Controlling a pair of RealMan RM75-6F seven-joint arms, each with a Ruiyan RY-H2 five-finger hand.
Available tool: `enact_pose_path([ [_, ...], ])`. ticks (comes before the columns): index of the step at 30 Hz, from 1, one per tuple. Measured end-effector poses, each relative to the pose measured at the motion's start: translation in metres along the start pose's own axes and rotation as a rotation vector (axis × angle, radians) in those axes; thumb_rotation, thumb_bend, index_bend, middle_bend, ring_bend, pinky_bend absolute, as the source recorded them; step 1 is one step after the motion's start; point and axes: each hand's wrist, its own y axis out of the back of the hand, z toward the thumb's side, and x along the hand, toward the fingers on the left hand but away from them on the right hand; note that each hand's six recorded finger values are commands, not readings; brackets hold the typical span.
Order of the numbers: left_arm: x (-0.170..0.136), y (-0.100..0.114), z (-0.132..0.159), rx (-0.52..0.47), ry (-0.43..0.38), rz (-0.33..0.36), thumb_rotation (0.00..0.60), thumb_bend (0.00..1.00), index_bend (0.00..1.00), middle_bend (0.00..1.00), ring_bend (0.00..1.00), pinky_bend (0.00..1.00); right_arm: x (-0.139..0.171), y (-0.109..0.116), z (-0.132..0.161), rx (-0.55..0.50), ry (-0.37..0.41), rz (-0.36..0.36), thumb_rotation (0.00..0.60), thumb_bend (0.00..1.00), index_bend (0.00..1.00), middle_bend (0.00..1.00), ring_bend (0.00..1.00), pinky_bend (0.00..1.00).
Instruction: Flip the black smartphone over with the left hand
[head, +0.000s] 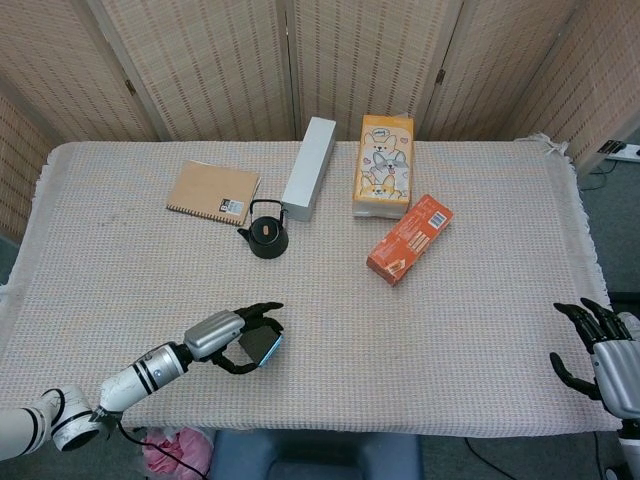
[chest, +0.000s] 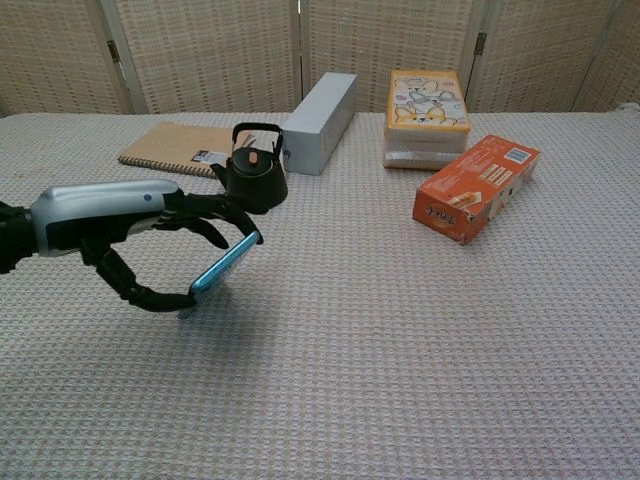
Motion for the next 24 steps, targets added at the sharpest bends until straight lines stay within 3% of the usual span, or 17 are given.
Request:
enact_pose_path([
  [11, 0.002, 0.013, -0.015, -0.279, 0.034, 0.020, 0.600, 0.34, 0.43, 0.04, 0.04, 0.18, 0.002, 0.001, 0.001, -0.001, -0.003, -0.003, 0.600, 0.30, 0.19, 0.23, 0.12, 0.18],
  [20, 0.001, 0.024, -0.040, -0.402, 0.087, 0.042, 0.600, 0.34, 0.38, 0.04, 0.04, 0.18, 0.003, -0.001, 0.002, -0.009, -0.002, 0.003, 0.600, 0.29, 0.19, 0.23, 0.12, 0.18],
  [24, -0.003, 0.033, -0.054, -0.432, 0.114, 0.061, 0.600, 0.34, 0.31, 0.04, 0.04, 0.18, 0.003, -0.002, 0.002, -0.010, -0.003, 0.004, 0.600, 0.29, 0.19, 0.23, 0.12, 0.18],
])
